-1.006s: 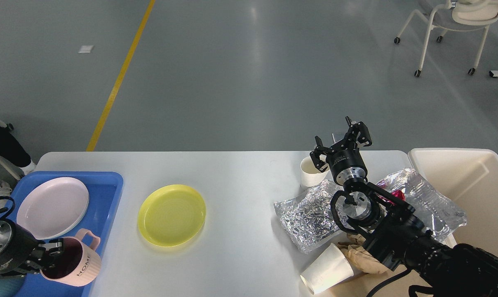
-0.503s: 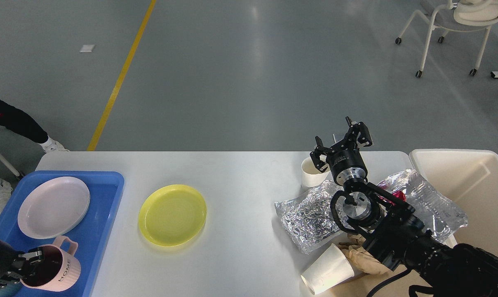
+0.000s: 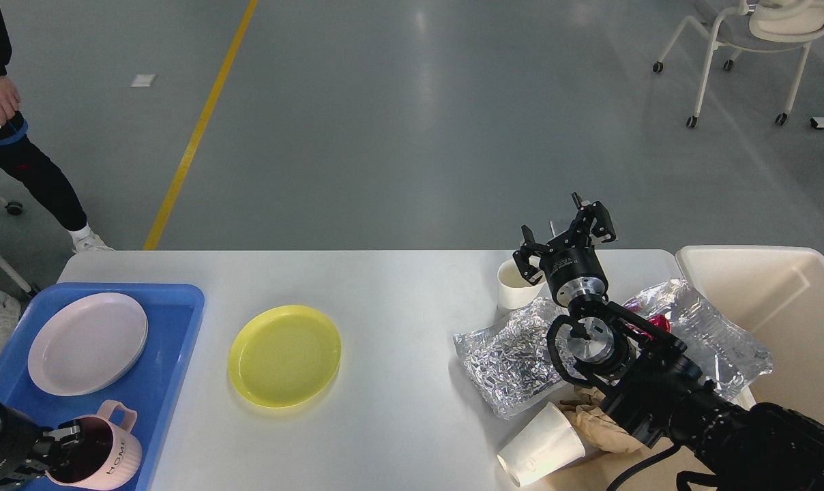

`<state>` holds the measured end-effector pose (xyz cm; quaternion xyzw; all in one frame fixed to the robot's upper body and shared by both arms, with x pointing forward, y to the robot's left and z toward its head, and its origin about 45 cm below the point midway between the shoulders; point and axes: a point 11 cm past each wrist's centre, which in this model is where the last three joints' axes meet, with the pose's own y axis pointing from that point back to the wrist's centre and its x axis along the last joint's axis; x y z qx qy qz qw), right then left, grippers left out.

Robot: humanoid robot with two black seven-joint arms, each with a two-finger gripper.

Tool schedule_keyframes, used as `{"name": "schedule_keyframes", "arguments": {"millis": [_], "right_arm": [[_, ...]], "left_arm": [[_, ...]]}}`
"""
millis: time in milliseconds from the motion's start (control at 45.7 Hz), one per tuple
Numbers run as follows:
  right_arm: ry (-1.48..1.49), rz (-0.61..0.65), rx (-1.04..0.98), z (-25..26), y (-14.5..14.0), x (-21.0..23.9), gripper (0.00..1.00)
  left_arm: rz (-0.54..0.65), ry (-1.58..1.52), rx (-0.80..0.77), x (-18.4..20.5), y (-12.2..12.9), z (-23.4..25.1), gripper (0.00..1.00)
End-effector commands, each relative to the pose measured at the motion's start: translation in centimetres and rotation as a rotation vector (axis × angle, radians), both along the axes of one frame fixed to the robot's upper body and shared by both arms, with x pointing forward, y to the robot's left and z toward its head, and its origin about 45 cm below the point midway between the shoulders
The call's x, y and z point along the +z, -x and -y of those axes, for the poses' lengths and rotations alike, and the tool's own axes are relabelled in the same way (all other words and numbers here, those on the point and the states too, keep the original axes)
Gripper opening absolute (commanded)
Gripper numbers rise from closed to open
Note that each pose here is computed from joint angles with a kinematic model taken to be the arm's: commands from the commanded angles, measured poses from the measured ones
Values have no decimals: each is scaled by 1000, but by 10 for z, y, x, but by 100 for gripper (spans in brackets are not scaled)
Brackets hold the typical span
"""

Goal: Tidy desktop
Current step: 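Carry the pink mug to the blue tray and set it down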

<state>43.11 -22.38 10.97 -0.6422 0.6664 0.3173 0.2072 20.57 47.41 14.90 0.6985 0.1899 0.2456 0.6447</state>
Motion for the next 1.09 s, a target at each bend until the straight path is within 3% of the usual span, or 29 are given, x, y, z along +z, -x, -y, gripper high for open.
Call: {"name": "schedule_keyframes", "arguments": {"millis": [0,241,503,831,1072], "right_arm": [[-1,0,-1,0,0,0,100],[0,0,0,0,0,0,100],[0,0,0,0,0,0,100],[0,0,0,0,0,0,100],[0,0,0,0,0,0,100]], "left_arm": [[-4,-16,3,-3,2,-7,0],[-3,-21,4,-3,2,-9,8],[33,-52,-4,1,-10,-19,41],[43,-49,8,7,-13,-22,73],[80,-12,76,42,-20,-33,83]]}}
